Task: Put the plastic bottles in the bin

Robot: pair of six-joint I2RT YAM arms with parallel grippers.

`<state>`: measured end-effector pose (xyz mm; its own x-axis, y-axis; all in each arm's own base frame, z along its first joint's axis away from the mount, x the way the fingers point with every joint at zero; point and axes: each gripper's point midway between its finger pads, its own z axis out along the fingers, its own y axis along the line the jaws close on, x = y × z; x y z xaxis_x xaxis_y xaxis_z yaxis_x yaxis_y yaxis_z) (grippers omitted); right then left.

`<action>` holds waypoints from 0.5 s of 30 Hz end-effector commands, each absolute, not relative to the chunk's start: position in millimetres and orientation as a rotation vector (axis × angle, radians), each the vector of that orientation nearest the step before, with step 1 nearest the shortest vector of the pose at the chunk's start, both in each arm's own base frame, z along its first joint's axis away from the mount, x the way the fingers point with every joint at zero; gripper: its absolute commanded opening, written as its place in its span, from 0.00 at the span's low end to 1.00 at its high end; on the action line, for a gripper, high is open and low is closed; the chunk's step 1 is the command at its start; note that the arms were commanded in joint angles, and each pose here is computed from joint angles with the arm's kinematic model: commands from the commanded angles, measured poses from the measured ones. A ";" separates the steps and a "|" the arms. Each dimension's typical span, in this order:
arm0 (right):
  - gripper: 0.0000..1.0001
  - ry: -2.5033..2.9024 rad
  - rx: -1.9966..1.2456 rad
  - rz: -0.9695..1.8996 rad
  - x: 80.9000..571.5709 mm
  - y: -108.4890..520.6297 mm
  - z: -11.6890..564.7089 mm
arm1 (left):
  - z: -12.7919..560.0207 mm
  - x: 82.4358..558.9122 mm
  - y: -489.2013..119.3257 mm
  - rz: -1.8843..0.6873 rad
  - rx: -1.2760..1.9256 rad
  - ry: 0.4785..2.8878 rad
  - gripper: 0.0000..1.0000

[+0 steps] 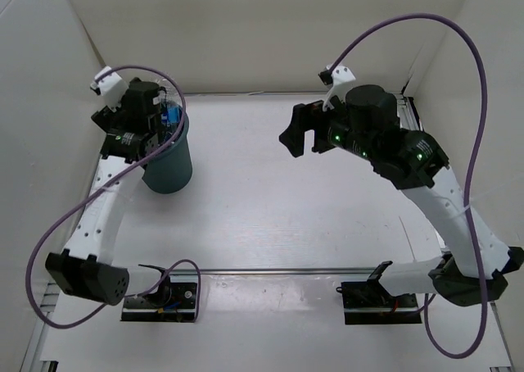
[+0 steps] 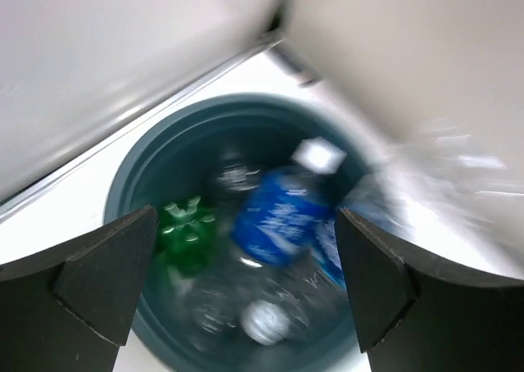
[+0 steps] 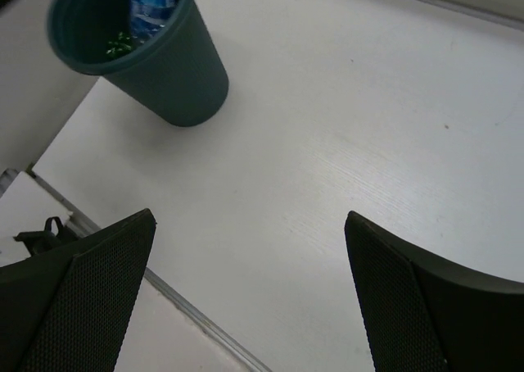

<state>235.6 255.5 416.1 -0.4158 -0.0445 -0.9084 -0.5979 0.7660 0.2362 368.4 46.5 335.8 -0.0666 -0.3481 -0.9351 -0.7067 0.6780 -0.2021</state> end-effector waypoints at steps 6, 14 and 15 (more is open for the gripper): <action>1.00 2.203 -0.345 0.761 281.8 237.0 380.5 | 438.6 284.1 30.9 0.071 -0.757 1.584 1.00; 1.00 2.171 -0.350 0.881 280.2 234.7 377.9 | 339.9 206.2 54.5 0.142 -0.784 1.657 1.00; 1.00 2.188 -0.324 0.881 282.1 232.6 373.6 | 330.1 200.6 57.3 0.161 -0.786 1.669 1.00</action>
